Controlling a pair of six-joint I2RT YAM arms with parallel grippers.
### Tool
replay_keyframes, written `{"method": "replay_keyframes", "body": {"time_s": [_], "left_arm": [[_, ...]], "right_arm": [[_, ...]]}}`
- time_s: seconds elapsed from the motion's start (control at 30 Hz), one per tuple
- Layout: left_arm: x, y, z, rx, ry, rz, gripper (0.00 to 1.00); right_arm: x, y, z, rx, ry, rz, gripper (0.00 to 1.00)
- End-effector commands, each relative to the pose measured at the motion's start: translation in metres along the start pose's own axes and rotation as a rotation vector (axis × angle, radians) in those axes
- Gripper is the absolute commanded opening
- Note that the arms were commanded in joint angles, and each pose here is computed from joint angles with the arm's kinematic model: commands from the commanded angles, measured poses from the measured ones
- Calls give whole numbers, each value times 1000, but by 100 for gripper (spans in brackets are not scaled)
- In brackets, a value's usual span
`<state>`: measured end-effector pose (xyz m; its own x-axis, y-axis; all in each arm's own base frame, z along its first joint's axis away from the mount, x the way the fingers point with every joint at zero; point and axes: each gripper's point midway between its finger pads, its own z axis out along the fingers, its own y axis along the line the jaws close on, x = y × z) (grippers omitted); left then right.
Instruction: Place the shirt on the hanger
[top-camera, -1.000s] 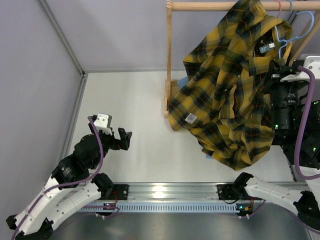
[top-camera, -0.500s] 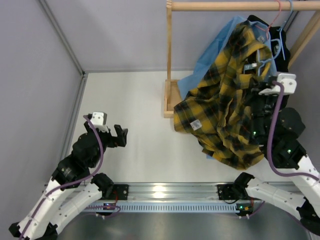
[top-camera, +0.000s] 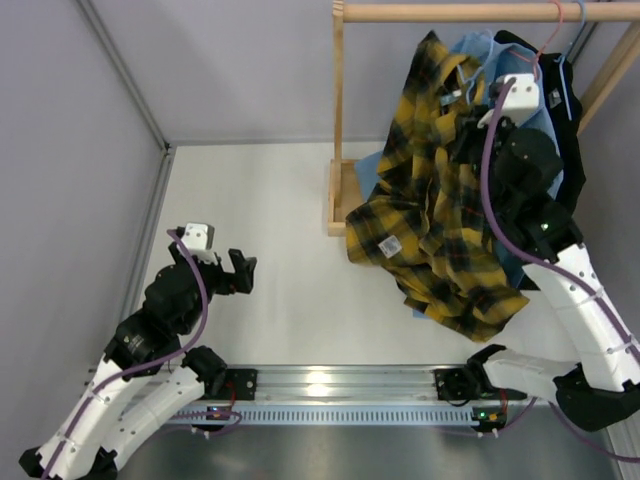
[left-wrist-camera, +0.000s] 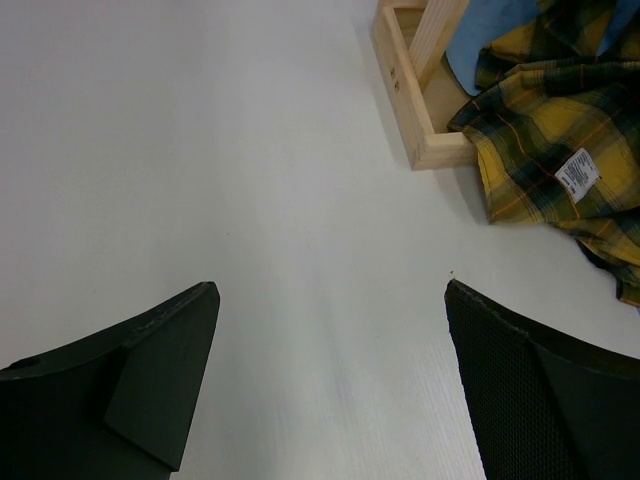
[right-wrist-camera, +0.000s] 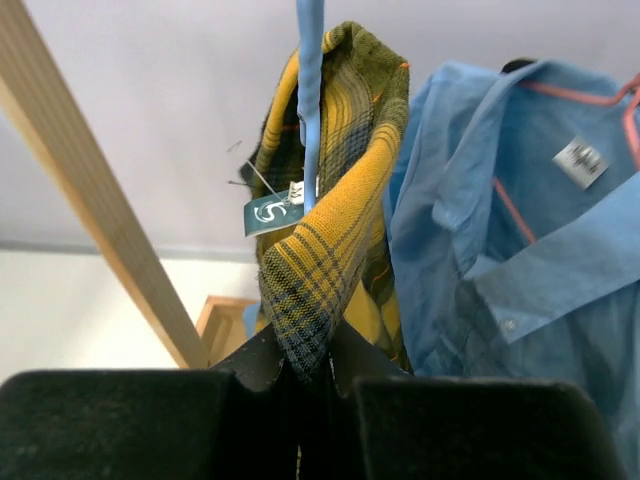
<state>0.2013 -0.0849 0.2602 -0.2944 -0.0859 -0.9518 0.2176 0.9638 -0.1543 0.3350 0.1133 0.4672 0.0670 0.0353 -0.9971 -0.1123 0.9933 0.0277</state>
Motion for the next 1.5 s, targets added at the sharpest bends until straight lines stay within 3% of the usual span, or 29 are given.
{"method": "replay_keyframes", "body": {"time_s": [0.0,0.13,0.37,0.67,1.03,1.13,1.17,1.23,1.27,1.47], "left_arm": [[-15,1,-1,-2,-67,-24,98],[-15,-2,-2,18,-64,-24,98],[-17,0,-4,16,-72,-24,98],[-17,-2,-6,28,-78,-29,98],[-19,3,-5,6,-83,-31,98],[-20,15,-3,-60,-89,-44,98],[-19,19,-1,-83,-85,-48,98],[-20,32,2,-151,-86,-69,98],[-21,36,3,-170,-86,-75,98],[-24,64,5,-303,-89,-118,98]], "right_arm": [[-48,9,-4,-107,-89,84,0],[-70,5,2,-88,-126,71,0],[-71,1,58,-38,-66,20,0],[-28,9,108,0,20,44,0],[6,14,113,-6,76,77,0],[9,15,102,-26,83,87,36],[-3,14,90,-37,59,102,65],[-12,13,68,-67,39,116,93],[-14,11,59,-74,34,119,99],[4,-9,-31,-97,63,149,100]]}}
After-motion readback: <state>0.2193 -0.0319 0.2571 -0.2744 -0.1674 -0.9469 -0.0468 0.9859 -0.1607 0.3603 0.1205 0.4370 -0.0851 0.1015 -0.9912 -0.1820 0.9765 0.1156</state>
